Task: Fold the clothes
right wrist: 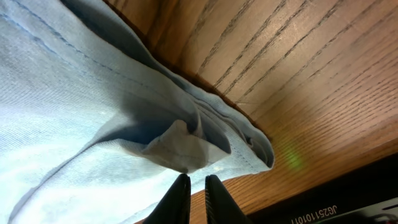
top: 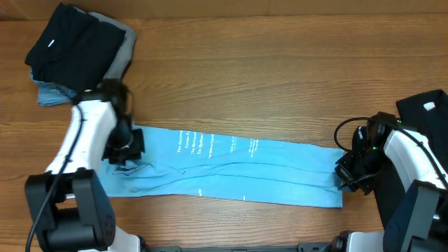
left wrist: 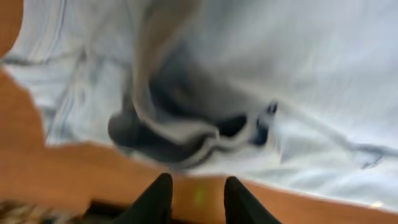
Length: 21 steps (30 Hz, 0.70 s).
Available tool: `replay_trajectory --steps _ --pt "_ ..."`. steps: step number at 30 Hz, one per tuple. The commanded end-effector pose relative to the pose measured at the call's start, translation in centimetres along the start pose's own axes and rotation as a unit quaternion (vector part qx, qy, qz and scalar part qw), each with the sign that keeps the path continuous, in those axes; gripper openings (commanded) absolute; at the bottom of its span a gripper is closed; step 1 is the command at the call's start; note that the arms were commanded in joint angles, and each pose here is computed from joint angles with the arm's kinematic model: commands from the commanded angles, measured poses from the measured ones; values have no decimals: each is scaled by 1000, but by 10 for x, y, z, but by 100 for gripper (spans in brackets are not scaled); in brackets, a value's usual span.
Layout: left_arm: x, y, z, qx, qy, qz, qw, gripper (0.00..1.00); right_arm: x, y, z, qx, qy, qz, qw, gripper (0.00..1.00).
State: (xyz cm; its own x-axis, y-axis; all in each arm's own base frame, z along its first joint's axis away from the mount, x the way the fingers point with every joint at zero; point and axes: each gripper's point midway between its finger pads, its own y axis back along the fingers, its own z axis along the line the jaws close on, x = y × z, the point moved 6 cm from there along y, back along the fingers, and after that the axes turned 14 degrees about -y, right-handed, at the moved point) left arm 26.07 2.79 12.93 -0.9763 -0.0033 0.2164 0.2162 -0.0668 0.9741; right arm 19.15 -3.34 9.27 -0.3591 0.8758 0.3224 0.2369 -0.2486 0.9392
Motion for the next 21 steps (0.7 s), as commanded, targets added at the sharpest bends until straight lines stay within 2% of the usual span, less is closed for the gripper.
replay_trajectory --steps 1,5,8,10,12,14,16,21 --pt "11 24 3 -77 23 -24 996 31 0 3 -2 -5 1 -8 1000 13" --pt "38 48 4 -78 39 -57 995 32 1 3 -2 -5 1 -7 1000 13" --pt "61 65 4 -75 55 -105 990 37 1 3 -2 -4 1 -7 1000 13" --pt "74 72 4 -68 60 -153 984 56 1 3 -2 -4 1 -7 1000 13" --pt "78 75 1 -56 64 -196 977 83 1 3 -2 -4 1 -7 1000 13" --pt "77 73 -2 -40 55 -230 971 97 1 3 -2 -4 1 -7 1000 13" --pt "72 69 -7 -24 39 -244 969 96 1 3 -2 -4 1 -6 1000 14" --pt "50 47 -12 -8 33 -227 973 81 1 3 -2 -4 1 -6 1000 14"
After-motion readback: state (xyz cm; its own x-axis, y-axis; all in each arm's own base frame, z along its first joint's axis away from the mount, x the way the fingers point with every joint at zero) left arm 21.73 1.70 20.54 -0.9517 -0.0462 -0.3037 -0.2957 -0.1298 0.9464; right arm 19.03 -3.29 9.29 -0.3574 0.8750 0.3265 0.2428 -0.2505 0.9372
